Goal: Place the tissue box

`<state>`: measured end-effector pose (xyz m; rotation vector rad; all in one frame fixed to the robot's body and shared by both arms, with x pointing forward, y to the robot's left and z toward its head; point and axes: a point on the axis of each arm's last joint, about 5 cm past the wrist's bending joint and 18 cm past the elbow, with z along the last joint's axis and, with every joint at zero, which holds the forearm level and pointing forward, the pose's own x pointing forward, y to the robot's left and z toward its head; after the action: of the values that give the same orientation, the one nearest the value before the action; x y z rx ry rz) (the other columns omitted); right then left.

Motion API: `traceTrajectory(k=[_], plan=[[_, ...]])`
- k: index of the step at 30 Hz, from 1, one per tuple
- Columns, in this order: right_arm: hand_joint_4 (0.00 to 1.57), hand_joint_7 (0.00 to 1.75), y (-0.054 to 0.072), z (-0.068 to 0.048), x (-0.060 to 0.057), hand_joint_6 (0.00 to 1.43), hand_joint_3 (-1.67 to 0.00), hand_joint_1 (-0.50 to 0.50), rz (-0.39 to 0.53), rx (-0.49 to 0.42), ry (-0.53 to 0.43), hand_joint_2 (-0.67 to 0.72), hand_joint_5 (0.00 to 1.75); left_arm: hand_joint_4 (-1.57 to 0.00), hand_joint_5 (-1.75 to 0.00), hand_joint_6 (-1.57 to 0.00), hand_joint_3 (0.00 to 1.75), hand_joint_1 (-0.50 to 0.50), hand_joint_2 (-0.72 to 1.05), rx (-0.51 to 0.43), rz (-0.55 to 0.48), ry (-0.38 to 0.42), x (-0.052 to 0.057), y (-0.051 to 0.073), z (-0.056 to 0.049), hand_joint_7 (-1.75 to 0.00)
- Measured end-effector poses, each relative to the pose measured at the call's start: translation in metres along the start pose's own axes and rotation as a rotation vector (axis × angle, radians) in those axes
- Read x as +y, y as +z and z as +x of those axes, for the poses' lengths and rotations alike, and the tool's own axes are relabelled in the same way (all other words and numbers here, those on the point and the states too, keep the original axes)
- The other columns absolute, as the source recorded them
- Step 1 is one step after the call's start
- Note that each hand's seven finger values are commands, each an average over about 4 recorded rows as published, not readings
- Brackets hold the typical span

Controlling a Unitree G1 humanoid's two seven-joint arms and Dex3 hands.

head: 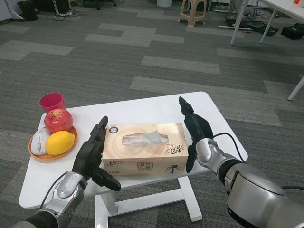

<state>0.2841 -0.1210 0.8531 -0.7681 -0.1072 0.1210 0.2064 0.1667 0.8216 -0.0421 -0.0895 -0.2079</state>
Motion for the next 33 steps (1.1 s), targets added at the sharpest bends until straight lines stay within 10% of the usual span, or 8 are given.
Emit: traceTrajectory(k=[33], plan=[[0.03, 0.00, -0.0084, -0.0087, 0.0000, 0.00, -0.04, -0.29, 0.115, 0.055, -0.008, 0.47, 0.00, 0.00, -0.31, 0.00, 0.00, 0.50, -0.19, 0.026, -0.030, 0.032, 0.0014, -0.0057, -0.0010, 0.00]])
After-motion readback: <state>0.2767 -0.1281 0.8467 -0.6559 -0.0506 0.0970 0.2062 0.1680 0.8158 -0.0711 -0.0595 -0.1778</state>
